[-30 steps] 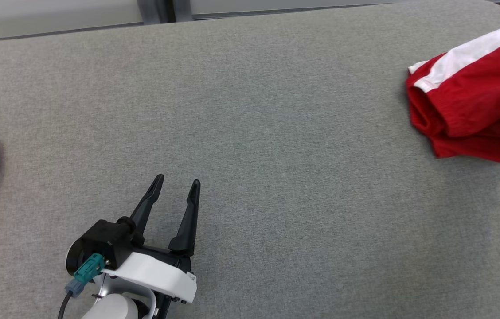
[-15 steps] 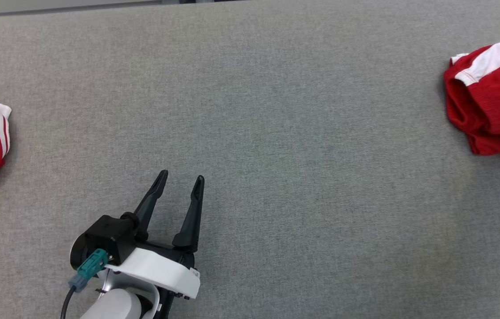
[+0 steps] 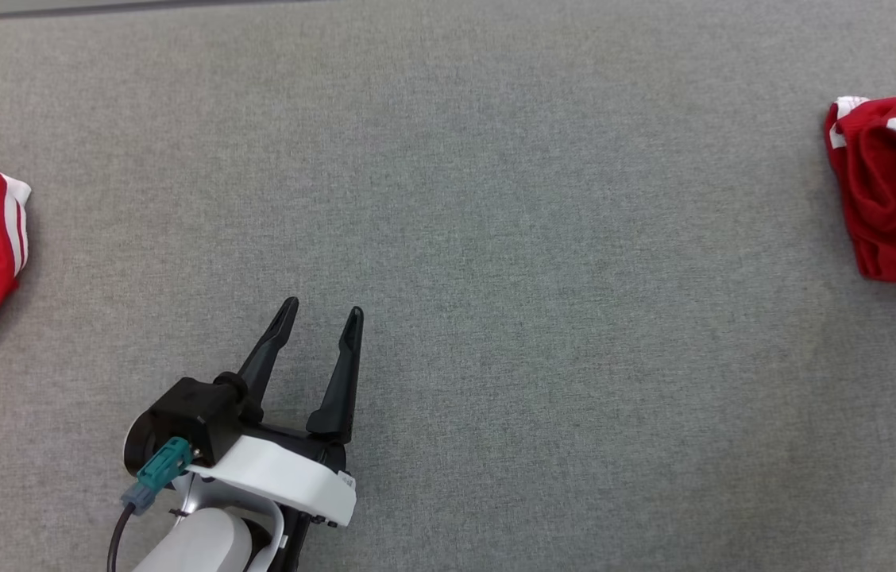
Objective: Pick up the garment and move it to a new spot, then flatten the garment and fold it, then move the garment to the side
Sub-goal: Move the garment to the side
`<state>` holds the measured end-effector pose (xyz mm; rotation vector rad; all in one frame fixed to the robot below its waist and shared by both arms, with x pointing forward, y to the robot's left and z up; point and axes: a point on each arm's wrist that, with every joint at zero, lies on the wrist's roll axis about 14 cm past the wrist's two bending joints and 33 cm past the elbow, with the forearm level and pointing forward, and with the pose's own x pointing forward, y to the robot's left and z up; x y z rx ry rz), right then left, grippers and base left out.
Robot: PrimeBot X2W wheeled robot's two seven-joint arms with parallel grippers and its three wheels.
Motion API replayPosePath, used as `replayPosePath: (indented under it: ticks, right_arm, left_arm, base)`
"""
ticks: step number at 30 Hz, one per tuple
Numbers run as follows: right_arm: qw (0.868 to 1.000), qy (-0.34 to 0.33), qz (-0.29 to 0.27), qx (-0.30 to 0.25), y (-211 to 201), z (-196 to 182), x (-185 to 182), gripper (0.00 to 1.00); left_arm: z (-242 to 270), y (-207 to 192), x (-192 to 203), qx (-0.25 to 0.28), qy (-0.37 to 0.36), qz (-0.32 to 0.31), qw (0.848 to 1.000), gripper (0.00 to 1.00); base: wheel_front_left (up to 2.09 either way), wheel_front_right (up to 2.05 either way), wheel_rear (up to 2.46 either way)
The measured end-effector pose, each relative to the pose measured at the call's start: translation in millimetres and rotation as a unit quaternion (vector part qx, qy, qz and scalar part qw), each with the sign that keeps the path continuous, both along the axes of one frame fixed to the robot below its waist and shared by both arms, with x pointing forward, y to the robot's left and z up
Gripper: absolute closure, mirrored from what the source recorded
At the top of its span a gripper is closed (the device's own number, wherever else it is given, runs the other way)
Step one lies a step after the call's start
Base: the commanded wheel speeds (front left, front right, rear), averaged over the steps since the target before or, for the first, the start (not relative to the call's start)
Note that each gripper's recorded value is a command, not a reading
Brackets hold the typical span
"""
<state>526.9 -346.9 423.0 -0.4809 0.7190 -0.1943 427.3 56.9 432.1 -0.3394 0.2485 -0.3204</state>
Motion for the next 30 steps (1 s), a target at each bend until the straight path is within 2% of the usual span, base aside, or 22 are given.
replayPosePath:
  ticks: [7, 13, 15, 22, 26, 30]
  right_arm:
    - [0.998, -0.06, 0.019, 0.023, 23.6, 29.7, -0.3, 0.0]
    - [0.984, -0.156, 0.044, 0.077, 55.5, 72.4, -1.5, 0.0]
    - [0.981, -0.168, 0.05, 0.085, 61.6, 77.7, -3.4, 0.0]
    - [0.95, -0.259, 0.089, 0.153, 109.4, 112.9, -20.2, 0.0]
    - [0.934, -0.288, 0.108, 0.182, 132.3, 122.2, -31.3, 0.0]
    - [0.924, -0.302, 0.119, 0.201, 146.6, 122.5, -39.8, 0.0]
  left_arm:
    - [19.2, 5.3, -4.6, -0.001, -0.022, 0.01, 1.0, 0.0]
    - [41.3, 16.7, -13.8, -0.002, -0.046, 0.029, 0.998, 0.0]
    - [44.4, 19.2, -15.8, -0.001, -0.049, 0.033, 0.998, 0.0]
    - [67.3, 44.7, -31.6, 0.007, -0.077, 0.072, 0.994, 0.0]
    - [77.4, 61.1, -41.8, 0.005, -0.089, 0.098, 0.991, 0.0]
    - [82.4, 82.4, -51.5, 0.006, -0.095, 0.13, 0.987, 0.0]
  base:
    - [0.0, 0.0, 0.0]
    - [0.0, 0.0, 0.0]
    - [0.0, 0.0, 0.0]
    - [0.0, 0.0, 0.0]
    - [0.0, 0.0, 0.0]
    - [0.0, 0.0, 0.0]
